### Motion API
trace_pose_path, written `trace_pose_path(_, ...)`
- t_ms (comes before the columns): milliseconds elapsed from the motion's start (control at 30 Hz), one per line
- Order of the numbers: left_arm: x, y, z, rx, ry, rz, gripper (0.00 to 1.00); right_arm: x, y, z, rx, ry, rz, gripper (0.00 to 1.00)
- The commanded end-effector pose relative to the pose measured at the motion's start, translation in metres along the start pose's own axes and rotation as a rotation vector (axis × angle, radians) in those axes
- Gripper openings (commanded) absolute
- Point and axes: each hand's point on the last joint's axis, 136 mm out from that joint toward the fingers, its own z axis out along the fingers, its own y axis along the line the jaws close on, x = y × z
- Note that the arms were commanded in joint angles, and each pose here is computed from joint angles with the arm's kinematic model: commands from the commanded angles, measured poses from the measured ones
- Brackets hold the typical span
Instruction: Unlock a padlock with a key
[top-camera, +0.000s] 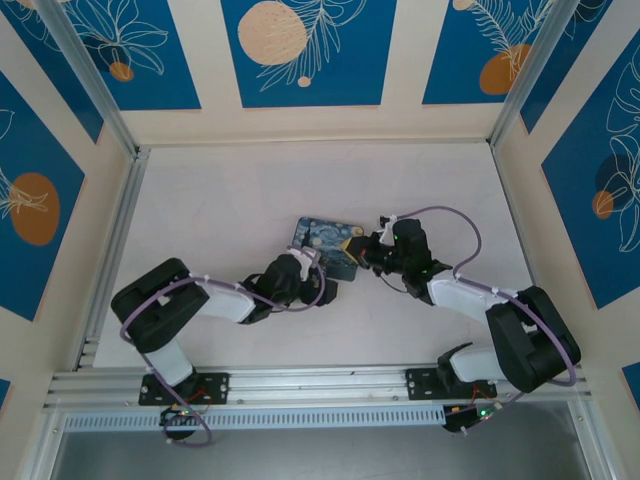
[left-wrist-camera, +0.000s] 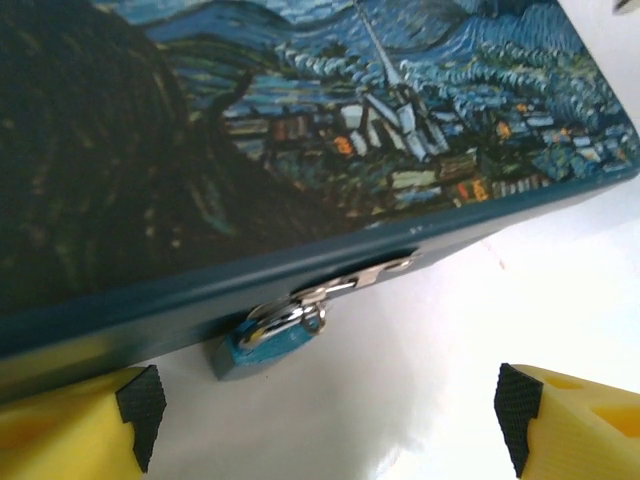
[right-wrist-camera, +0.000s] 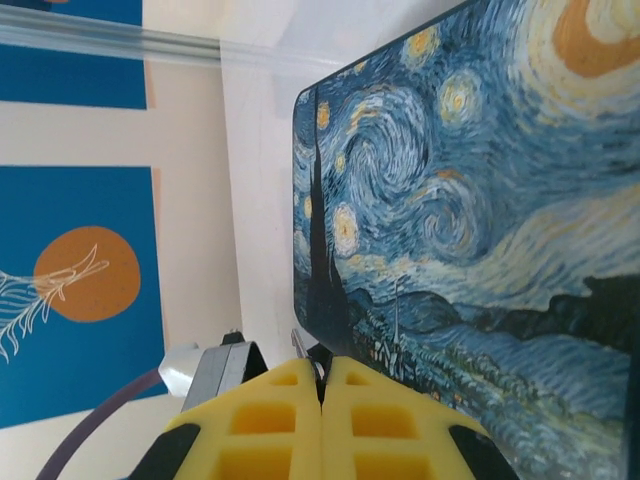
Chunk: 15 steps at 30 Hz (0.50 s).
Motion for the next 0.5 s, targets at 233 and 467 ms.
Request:
trace_pose_path(233, -0.031, -0.043, 0.028, 0.188, -0.077, -0.102, 0.83, -0.029, -0.007, -0.003, 0.005, -0.039, 0.013, 0.00)
trace_pose_path(467, -0.037, -0.050, 0.035, 0.247, -0.105, -0.191, 0.82, -0.034, -0.018, -0.005, 0.013, -0.038, 0.026, 0.00)
